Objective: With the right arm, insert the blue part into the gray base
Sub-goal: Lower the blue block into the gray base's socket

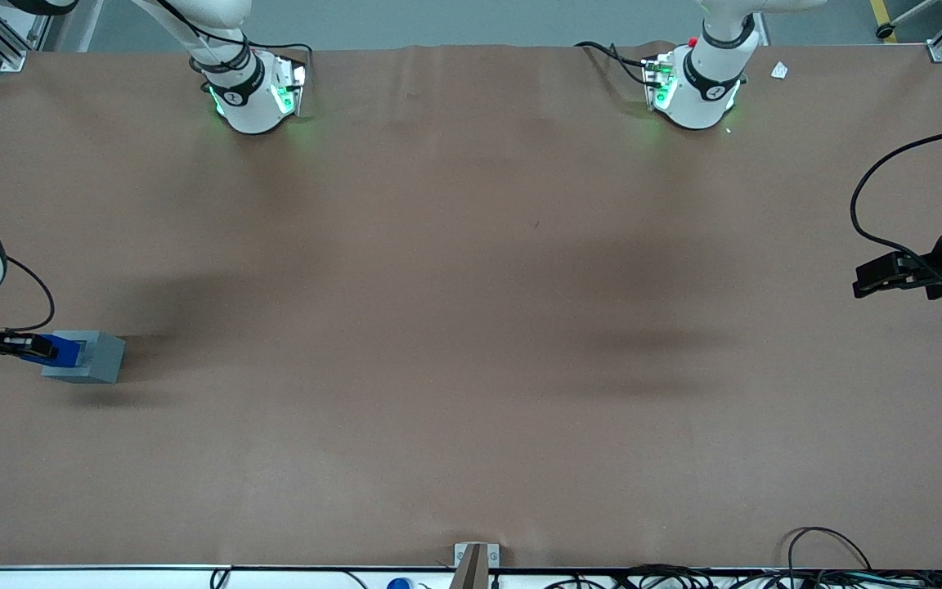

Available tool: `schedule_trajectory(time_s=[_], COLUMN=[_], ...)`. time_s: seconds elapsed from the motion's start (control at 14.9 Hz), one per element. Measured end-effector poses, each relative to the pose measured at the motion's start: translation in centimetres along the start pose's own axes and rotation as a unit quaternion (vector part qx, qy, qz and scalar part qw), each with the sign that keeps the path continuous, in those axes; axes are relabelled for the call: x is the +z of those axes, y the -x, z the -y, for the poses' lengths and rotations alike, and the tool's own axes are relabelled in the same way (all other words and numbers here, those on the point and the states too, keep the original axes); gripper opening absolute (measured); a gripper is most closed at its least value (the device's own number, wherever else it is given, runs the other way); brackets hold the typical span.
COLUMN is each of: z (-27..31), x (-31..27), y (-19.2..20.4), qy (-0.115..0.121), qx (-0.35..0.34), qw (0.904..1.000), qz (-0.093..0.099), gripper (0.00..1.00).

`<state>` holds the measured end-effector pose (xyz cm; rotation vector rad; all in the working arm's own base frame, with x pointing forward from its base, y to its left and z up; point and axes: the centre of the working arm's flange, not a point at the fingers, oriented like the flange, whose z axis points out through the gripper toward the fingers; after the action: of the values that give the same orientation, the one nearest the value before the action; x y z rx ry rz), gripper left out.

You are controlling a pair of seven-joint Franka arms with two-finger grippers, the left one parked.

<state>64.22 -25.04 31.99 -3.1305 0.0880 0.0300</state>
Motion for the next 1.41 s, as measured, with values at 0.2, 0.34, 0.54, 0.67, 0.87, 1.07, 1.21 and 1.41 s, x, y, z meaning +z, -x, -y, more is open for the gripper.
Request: schedule_trajectory(time_s=[0.2,0.34,0.54,0.67,0.87,1.07,1.21,1.41], z=[0.0,0.0,-0.1,-0.1,-0.3,-0.5,-0.5,-0.5], x=[0.4,0.7,1.0,1.1,1.1,1.1,1.1,1.2], y=[0.0,-0.1,-0.1,-0.1,0.0,0.0,0.1,0.1], qy=[0.0,0.0,-0.001,-0.001,-0.001,-0.001,-0.001,-0.001], qx=[0.0,0.0,0.0,0.0,0.002,0.003,0.003,0.003], qw=[1.0,1.0,1.0,1.0,1.0,1.0,1.0,1.0], qz=[0.001,0.001,0.003,0.003,0.003,0.003,0.004,0.005], gripper=[0.51,0.51,0.51,0.51,0.51,0.51,0.51,0.51])
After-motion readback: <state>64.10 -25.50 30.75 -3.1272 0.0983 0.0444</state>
